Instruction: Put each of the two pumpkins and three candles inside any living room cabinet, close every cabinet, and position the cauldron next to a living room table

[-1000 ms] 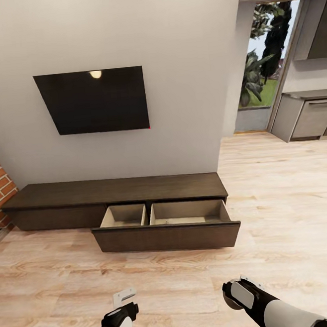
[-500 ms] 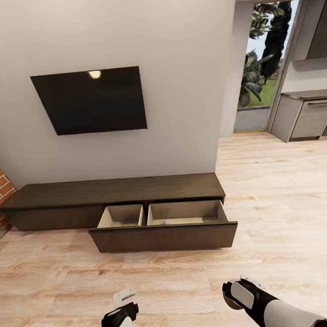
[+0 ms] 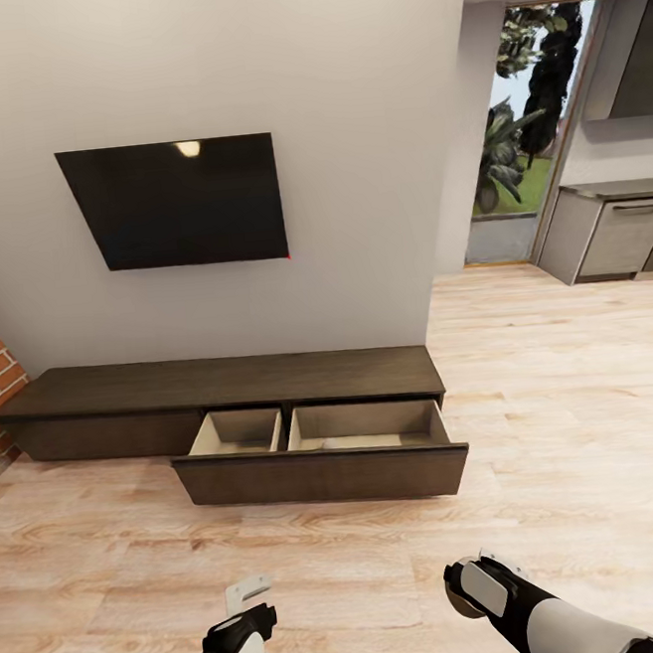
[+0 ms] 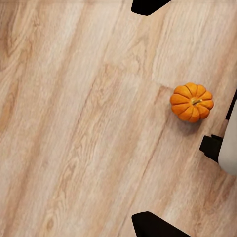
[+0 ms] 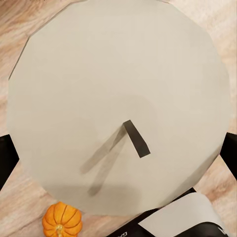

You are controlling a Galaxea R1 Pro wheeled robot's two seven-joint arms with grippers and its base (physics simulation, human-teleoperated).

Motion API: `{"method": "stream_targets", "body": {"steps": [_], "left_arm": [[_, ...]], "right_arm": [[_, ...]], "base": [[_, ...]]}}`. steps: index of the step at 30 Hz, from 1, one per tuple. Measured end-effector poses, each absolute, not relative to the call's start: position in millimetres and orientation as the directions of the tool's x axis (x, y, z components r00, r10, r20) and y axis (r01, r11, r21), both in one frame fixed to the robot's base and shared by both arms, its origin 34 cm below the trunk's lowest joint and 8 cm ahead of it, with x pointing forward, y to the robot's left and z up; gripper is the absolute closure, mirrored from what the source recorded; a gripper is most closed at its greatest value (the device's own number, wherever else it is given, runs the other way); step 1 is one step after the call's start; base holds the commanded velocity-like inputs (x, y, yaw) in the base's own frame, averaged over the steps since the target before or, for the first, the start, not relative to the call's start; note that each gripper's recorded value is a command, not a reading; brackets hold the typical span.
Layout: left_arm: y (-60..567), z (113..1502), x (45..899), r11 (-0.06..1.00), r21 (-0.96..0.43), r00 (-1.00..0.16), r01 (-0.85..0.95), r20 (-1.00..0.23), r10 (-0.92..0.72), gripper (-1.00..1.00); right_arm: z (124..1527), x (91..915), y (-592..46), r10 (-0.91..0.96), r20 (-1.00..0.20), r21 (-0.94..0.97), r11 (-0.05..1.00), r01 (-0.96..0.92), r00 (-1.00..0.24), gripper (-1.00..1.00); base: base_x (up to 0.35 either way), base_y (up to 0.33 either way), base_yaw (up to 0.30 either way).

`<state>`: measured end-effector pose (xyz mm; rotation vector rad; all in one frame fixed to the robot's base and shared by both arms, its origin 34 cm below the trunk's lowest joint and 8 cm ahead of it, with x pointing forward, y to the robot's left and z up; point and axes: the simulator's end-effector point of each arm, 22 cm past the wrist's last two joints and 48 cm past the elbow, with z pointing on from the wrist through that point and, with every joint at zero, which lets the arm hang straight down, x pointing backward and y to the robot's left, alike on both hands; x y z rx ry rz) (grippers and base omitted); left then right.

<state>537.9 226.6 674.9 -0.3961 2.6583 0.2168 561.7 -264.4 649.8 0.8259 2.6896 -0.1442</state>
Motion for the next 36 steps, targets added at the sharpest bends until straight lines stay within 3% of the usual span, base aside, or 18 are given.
{"method": "stream_targets", "body": {"steps": [36], "left_arm": [[226.9, 671.8, 535.5, 0.946, 0.091, -0.865, -0.31, -0.44, -0.241, -1.0]], "right_arm": [[646.8, 559.6, -264.4, 0.527, -0.328, -0.006, 0.829, 0.56, -0.784, 1.0]], "base": [[0.0, 0.0, 0.123]]}}
